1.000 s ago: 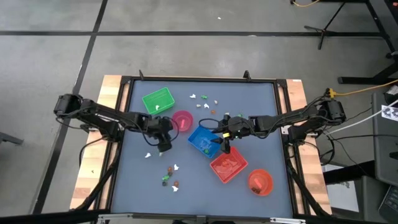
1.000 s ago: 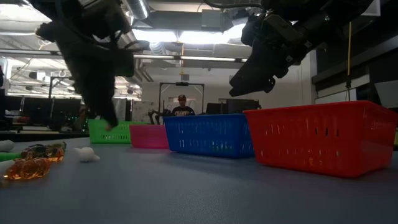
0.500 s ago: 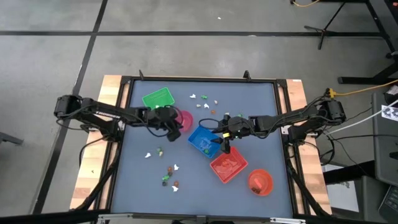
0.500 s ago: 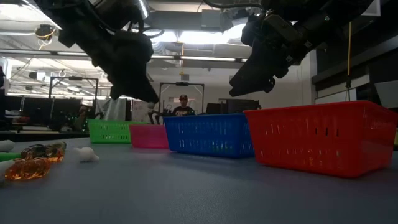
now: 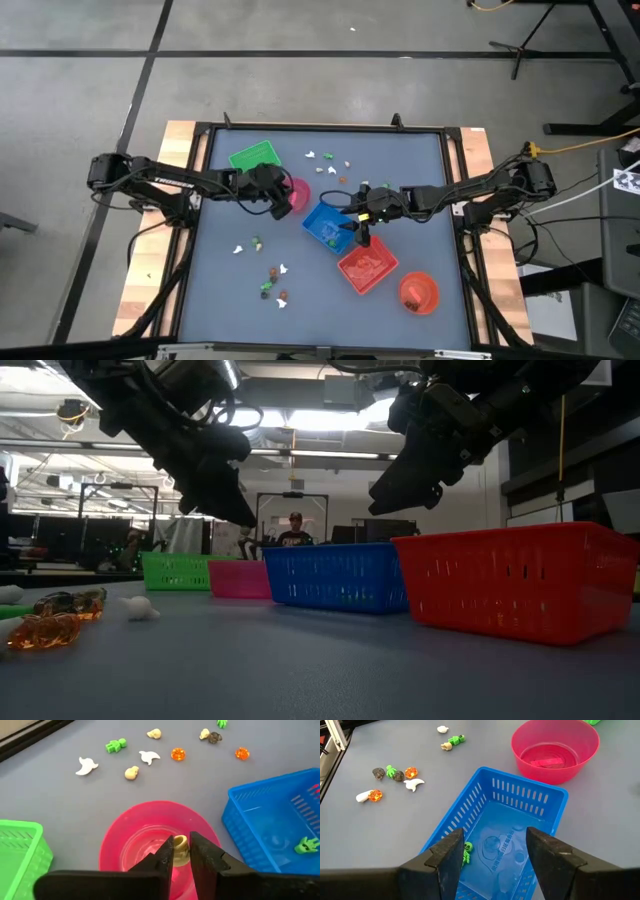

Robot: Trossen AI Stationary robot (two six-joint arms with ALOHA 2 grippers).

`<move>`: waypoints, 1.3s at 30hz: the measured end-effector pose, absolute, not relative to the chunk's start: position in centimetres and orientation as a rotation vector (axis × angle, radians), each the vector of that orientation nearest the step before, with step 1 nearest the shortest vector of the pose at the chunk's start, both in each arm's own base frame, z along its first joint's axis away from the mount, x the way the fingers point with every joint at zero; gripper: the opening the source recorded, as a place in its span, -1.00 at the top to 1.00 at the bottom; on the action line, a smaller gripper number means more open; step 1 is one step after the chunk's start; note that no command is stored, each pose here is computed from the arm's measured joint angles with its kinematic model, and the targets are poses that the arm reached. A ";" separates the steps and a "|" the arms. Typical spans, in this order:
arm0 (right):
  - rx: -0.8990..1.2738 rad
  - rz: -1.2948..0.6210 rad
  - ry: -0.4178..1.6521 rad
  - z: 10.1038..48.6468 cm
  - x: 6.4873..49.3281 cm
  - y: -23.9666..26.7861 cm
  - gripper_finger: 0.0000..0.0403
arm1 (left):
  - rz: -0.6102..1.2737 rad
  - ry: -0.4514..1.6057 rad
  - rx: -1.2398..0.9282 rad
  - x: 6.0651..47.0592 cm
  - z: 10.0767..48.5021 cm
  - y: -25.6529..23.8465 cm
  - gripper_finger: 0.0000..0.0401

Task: Sort Halloween decoration
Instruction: Put the light brown skull toy into the light red bin, then put the white ghost toy into the green bin

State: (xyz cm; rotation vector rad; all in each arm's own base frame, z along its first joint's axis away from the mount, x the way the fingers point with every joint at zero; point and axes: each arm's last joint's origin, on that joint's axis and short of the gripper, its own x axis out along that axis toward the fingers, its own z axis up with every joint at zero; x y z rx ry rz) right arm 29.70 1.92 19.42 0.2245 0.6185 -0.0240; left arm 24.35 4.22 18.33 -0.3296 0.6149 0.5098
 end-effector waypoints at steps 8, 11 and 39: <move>0.225 -0.024 0.618 19.4 29.7 1.9 -0.06 | 0.494 0.626 -0.282 24.4 18.3 4.2 0.56; 0.224 -0.024 0.618 19.4 29.7 1.9 -0.06 | 0.490 0.628 -0.273 24.4 18.3 4.2 0.45; 0.224 -0.025 0.618 19.4 29.7 1.9 -0.06 | 0.121 0.911 -0.336 23.2 16.9 1.2 0.12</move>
